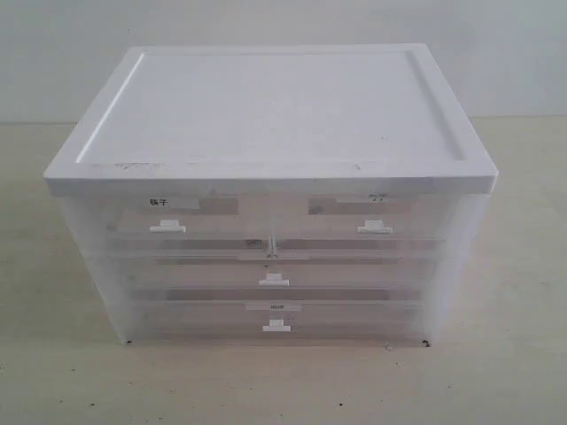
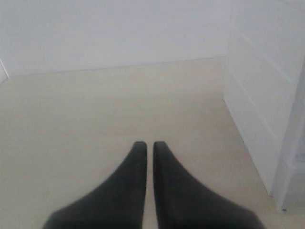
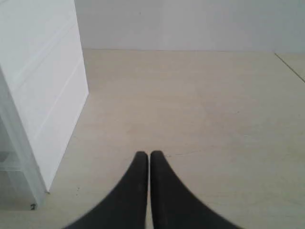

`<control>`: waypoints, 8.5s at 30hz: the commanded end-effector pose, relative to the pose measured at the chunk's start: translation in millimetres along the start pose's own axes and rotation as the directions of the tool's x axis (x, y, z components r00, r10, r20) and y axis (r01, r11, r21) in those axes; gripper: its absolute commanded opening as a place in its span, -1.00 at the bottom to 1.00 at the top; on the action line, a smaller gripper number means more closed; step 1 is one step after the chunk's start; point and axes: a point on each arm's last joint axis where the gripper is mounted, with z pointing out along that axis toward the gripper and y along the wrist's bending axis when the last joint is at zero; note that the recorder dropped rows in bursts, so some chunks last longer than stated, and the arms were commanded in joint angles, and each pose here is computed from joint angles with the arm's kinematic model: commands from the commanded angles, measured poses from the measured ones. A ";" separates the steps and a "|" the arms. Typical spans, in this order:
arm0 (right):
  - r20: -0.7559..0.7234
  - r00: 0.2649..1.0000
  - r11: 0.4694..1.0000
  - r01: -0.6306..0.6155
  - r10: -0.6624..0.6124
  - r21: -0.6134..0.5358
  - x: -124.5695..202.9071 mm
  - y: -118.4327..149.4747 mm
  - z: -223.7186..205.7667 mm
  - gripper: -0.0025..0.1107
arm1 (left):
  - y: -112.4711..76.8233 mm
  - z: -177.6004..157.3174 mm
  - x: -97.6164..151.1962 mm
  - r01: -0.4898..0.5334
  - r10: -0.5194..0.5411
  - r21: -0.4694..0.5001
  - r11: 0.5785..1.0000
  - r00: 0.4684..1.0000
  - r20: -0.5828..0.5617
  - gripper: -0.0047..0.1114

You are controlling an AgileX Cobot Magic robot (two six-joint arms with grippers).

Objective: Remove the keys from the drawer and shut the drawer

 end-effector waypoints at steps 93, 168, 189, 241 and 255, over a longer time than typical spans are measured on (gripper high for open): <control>0.001 0.977 0.709 0.155 -0.212 -0.688 -55.9 103.7 120.9 -0.96 | -64.4 3.6 -33.3 -0.144 -0.056 0.708 0.692 0.966 0.251 -0.84; 0.043 0.976 0.723 0.188 -0.214 -0.665 -58.5 102.5 123.3 -0.96 | -250.2 107.9 -29.6 -0.826 0.884 0.541 0.158 0.362 0.295 -0.28; 0.042 0.977 0.723 0.185 -0.211 -0.666 -58.6 102.6 123.3 -0.96 | -265.3 124.8 -20.1 -0.852 0.915 0.496 0.169 0.322 0.242 -0.84; 0.035 0.979 0.735 0.176 -0.202 -0.655 -58.9 101.6 124.2 -0.96 | -252.5 -30.1 -58.6 -0.846 0.812 0.526 0.083 0.364 0.456 -0.22; 0.021 0.979 0.741 0.168 -0.204 -0.650 -57.9 101.0 124.6 -0.96 | -240.1 30.2 -66.1 -0.691 0.812 0.641 0.334 0.556 0.176 0.28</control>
